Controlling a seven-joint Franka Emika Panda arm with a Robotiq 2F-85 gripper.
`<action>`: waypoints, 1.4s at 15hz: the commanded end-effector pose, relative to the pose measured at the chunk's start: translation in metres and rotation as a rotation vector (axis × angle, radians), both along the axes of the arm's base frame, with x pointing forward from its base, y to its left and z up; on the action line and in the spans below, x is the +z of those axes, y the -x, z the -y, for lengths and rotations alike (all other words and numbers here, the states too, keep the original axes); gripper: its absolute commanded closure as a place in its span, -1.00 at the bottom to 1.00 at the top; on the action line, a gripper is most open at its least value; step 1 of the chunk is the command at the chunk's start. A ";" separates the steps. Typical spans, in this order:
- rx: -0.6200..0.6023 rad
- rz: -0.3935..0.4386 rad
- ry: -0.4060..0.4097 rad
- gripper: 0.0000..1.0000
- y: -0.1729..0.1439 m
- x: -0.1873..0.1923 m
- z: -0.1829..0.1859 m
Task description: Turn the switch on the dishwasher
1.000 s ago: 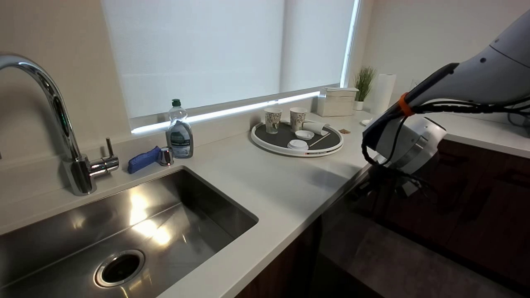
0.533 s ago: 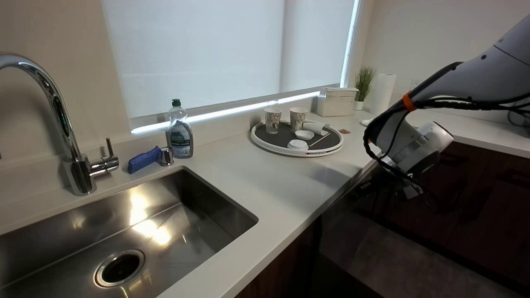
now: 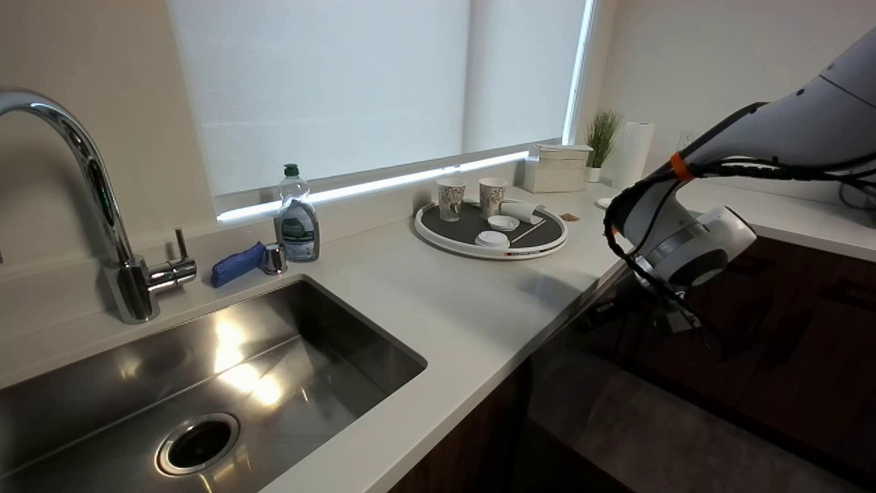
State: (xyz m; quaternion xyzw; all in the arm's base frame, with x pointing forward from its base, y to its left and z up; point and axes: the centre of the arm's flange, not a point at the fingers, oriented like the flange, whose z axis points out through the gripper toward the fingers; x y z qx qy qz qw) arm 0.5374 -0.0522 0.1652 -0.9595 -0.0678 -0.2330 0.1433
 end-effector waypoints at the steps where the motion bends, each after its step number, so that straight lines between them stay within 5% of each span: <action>1: -0.010 0.062 -0.027 1.00 -0.017 -0.009 -0.008; 10: -0.007 0.036 -0.023 1.00 -0.015 -0.007 -0.005; 21: 0.171 -0.078 0.203 1.00 0.000 -0.010 0.001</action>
